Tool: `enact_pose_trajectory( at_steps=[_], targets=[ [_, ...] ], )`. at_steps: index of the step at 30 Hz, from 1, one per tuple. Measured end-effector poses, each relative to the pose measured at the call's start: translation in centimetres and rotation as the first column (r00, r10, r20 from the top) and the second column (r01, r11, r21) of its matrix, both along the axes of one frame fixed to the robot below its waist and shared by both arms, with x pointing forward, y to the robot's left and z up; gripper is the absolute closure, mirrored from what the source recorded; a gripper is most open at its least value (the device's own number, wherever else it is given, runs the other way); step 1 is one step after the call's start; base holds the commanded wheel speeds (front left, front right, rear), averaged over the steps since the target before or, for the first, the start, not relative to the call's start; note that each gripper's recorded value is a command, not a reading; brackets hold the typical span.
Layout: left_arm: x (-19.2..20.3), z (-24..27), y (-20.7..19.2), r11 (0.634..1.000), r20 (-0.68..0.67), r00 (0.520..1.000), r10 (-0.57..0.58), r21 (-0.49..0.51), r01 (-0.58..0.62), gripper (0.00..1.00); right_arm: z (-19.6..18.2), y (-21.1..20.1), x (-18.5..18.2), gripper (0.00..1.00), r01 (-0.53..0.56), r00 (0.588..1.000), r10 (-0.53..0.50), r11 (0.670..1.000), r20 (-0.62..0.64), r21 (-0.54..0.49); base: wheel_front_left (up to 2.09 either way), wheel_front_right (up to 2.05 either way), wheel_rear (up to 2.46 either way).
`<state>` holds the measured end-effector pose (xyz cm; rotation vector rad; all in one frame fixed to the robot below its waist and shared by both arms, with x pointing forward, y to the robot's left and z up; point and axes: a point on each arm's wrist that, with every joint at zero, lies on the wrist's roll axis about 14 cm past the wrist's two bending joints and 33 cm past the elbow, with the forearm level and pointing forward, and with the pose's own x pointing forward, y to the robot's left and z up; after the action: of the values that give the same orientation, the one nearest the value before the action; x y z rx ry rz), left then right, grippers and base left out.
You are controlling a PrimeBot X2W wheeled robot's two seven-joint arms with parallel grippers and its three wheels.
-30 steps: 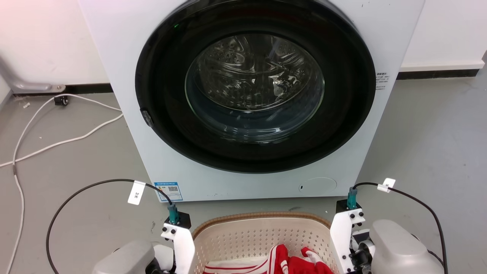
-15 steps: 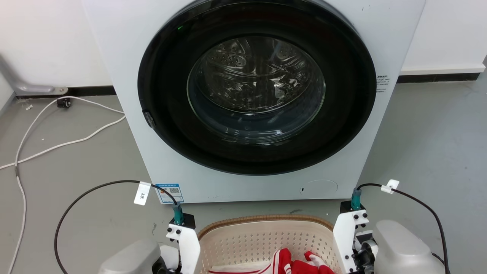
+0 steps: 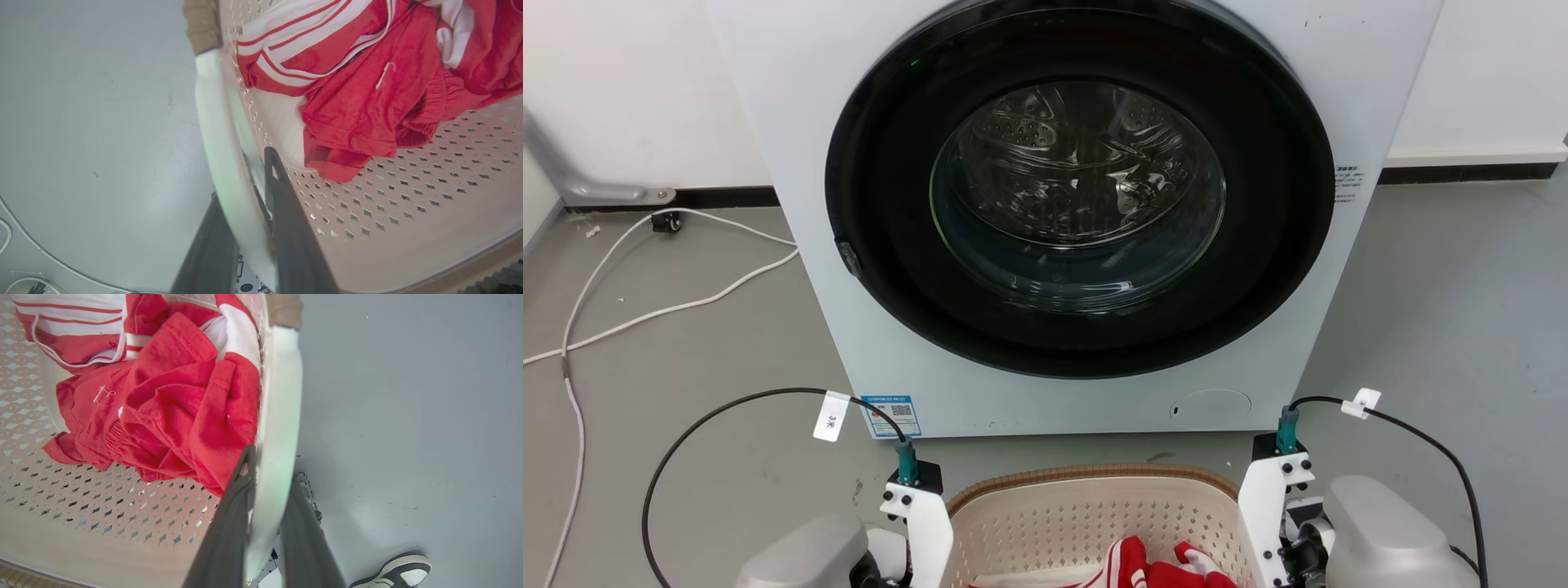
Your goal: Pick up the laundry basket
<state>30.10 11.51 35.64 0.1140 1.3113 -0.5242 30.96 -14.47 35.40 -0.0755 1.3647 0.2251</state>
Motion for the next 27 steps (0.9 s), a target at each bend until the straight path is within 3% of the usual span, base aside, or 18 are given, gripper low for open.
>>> enact_pose_trajectory(
  at_steps=[27],
  targets=[
    [0.03,0.24,-0.17,1.000,0.005,1.000,0.013,-0.005,-0.013,1.00,0.27,0.00,-0.06,1.00,-0.001,1.000,0.001,1.000,0.013,0.001,0.00,0.00,0.00]
  ],
)
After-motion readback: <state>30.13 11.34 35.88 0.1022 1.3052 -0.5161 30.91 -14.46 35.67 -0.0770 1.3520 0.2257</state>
